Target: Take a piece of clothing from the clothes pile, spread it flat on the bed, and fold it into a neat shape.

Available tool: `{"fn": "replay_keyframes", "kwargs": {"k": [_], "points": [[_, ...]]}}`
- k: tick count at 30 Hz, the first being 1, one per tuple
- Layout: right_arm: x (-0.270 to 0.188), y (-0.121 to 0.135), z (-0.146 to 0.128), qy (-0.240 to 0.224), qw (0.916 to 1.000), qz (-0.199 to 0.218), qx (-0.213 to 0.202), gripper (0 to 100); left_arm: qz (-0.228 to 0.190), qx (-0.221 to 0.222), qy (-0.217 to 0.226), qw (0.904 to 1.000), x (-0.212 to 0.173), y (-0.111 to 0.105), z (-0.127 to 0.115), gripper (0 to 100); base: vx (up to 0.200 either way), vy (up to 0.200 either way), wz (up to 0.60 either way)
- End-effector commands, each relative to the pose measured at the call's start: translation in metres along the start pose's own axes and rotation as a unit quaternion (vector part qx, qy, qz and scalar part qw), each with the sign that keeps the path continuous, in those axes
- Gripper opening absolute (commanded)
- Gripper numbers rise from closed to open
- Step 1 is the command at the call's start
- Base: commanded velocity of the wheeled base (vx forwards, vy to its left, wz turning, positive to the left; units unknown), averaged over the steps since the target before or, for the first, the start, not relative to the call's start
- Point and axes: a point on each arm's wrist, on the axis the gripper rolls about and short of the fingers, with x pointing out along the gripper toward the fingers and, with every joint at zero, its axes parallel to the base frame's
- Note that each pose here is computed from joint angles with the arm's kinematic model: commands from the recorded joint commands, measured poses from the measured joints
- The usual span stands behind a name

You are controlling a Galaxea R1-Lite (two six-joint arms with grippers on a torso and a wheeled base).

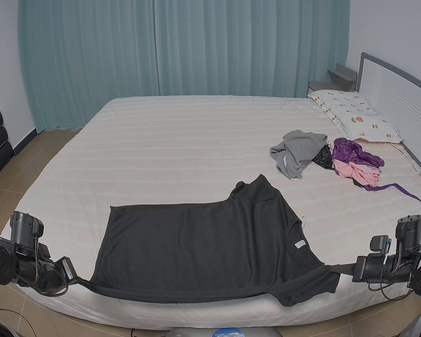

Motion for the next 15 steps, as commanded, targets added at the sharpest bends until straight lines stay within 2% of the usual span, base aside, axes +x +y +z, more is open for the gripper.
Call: {"fn": "replay_keyframes", "kwargs": {"k": [1,4,7,15], "points": [[0.017,-0.003,0.014,0.000,1.0000,0.003,0.003,0,0.008,-0.006,0.019,0.9998,0.019,-0.006,0.014,0,0.000,0.000,0.00],[0.025,-0.004,0.024,-0.008,1.0000,0.006,-0.001,0,0.009,-0.007,0.020,0.9997,0.025,-0.010,0.021,0,0.000,0.000,0.00],[0.040,-0.007,0.037,-0.014,0.9999,0.006,-0.004,0,0.004,-0.009,0.011,0.9999,0.035,-0.019,0.039,0,0.000,0.000,0.00],[0.067,-0.021,0.048,-0.008,0.9999,-0.007,0.005,0,-0.006,-0.015,-0.013,0.9998,0.046,-0.034,0.065,0,0.000,0.000,0.00]]}}
